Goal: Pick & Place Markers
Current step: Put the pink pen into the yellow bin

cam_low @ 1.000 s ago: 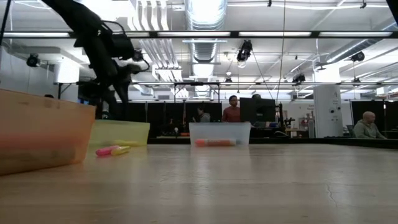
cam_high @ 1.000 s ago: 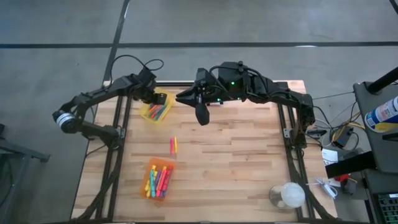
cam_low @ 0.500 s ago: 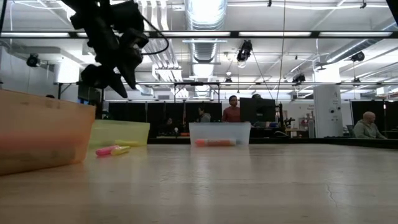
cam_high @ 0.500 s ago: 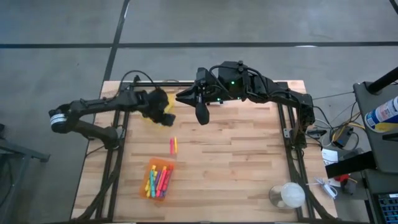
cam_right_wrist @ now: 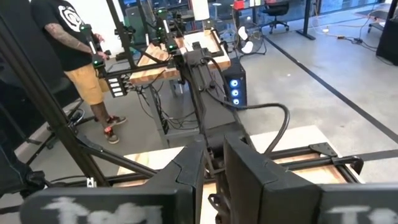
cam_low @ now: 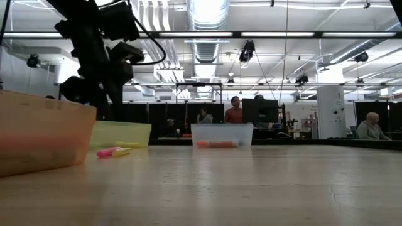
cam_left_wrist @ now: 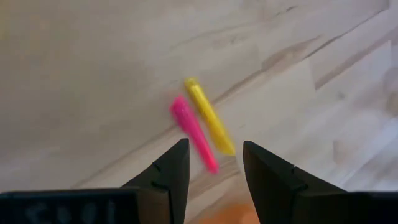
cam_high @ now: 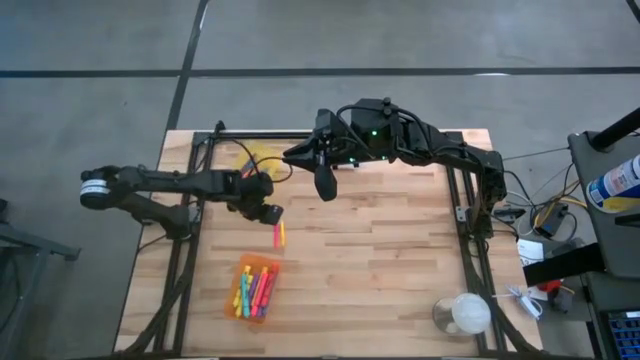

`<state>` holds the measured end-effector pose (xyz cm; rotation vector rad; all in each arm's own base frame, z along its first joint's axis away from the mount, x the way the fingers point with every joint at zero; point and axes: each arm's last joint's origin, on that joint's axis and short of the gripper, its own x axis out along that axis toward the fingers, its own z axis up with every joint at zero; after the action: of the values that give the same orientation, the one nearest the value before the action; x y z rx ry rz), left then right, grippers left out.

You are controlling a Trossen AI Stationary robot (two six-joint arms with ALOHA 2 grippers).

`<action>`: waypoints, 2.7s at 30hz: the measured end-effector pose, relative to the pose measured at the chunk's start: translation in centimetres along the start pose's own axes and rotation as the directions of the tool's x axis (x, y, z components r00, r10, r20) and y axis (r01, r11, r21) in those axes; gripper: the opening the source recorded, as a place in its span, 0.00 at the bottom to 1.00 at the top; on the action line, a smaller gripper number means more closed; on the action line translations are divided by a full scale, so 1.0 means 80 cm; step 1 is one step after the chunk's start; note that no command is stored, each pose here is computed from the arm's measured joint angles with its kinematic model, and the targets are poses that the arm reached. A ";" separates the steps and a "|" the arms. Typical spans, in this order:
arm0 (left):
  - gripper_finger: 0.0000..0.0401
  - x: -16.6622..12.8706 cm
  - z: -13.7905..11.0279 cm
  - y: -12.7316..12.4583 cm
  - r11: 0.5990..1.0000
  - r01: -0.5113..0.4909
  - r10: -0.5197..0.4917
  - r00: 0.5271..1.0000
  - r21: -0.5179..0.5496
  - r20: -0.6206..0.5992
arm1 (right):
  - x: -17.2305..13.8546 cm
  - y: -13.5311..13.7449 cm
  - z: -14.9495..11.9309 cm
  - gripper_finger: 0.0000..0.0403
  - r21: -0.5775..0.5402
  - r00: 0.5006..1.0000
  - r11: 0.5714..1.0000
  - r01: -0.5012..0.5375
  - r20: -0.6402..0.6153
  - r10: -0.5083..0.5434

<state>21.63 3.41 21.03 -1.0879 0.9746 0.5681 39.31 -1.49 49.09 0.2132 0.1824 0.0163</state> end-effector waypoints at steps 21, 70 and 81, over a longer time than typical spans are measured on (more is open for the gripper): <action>0.35 0.075 -0.012 0.008 0.998 -0.061 0.059 0.996 -0.034 -0.074 | 0.000 0.000 -0.001 0.14 -0.027 1.000 1.000 0.001 -0.008 -0.001; 0.08 0.002 0.012 -0.019 0.978 -0.090 0.074 0.994 0.189 0.086 | -0.001 0.000 0.001 0.14 -0.046 1.000 0.999 0.002 0.004 -0.002; 0.08 -0.066 0.065 0.013 0.934 -0.338 0.297 0.914 0.112 0.277 | -0.001 0.000 0.001 0.14 -0.046 1.000 0.999 0.002 0.003 -0.002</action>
<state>20.15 9.00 25.88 -0.6947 0.9566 0.8615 39.26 -1.51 49.15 0.1674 0.1787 0.0184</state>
